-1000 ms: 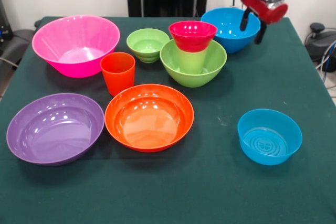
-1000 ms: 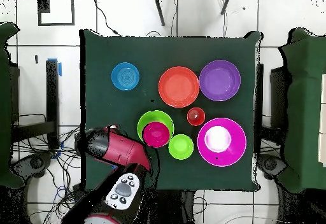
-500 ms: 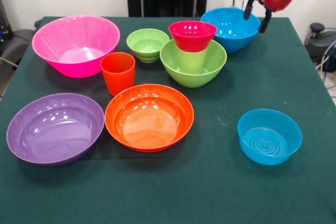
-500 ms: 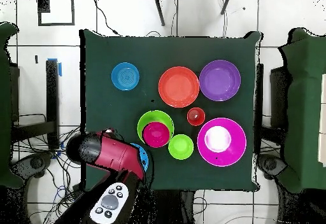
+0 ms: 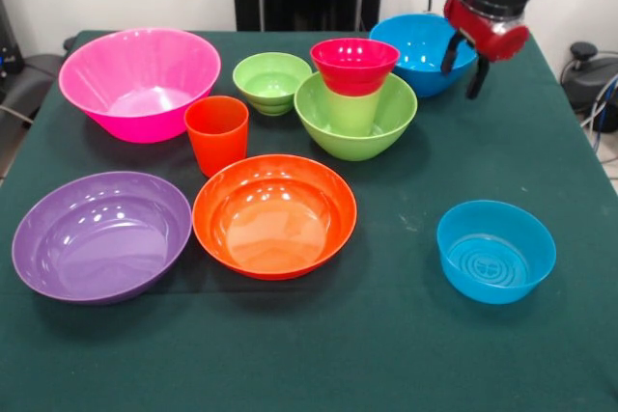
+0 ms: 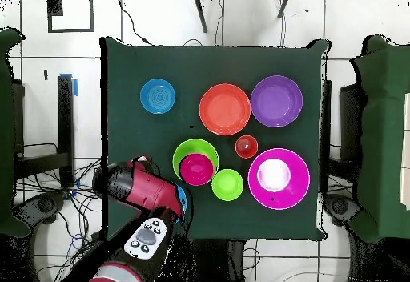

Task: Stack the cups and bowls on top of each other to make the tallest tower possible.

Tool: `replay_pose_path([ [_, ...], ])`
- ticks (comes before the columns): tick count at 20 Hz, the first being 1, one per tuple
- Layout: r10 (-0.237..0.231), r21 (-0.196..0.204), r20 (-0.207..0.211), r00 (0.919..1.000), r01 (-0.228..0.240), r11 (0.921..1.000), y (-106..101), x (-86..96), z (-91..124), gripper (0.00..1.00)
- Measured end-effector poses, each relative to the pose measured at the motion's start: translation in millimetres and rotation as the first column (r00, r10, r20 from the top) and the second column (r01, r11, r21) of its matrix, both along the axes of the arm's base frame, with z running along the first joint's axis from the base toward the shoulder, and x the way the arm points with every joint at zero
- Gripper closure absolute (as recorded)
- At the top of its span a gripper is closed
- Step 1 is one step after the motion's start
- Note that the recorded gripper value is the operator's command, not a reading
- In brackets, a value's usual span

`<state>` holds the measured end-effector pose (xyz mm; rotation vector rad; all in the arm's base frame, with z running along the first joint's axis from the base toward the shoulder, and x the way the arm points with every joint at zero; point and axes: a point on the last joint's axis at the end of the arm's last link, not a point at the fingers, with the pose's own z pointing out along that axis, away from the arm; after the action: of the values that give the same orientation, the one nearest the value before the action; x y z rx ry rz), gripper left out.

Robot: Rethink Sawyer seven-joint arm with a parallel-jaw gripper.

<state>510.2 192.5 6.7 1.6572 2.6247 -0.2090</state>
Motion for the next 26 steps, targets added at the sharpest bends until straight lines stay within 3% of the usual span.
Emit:
replay_pose_path([
  [4, -0.010, -0.022, 0.019, 0.9998, 0.010, 0.9997, -5, -0.7, -14, 0.00],
  [13, -0.002, -0.041, -0.005, 1.0000, 0.002, 0.9991, 8, -17.0, -34, 0.00],
  [20, 0.026, -0.062, -0.007, 0.9996, -0.027, 0.9977, 18, -24.6, -27, 0.00],
  [26, 0.011, -0.075, -0.037, 0.9993, -0.014, 0.9971, 20, -32.2, -10, 0.00],
])
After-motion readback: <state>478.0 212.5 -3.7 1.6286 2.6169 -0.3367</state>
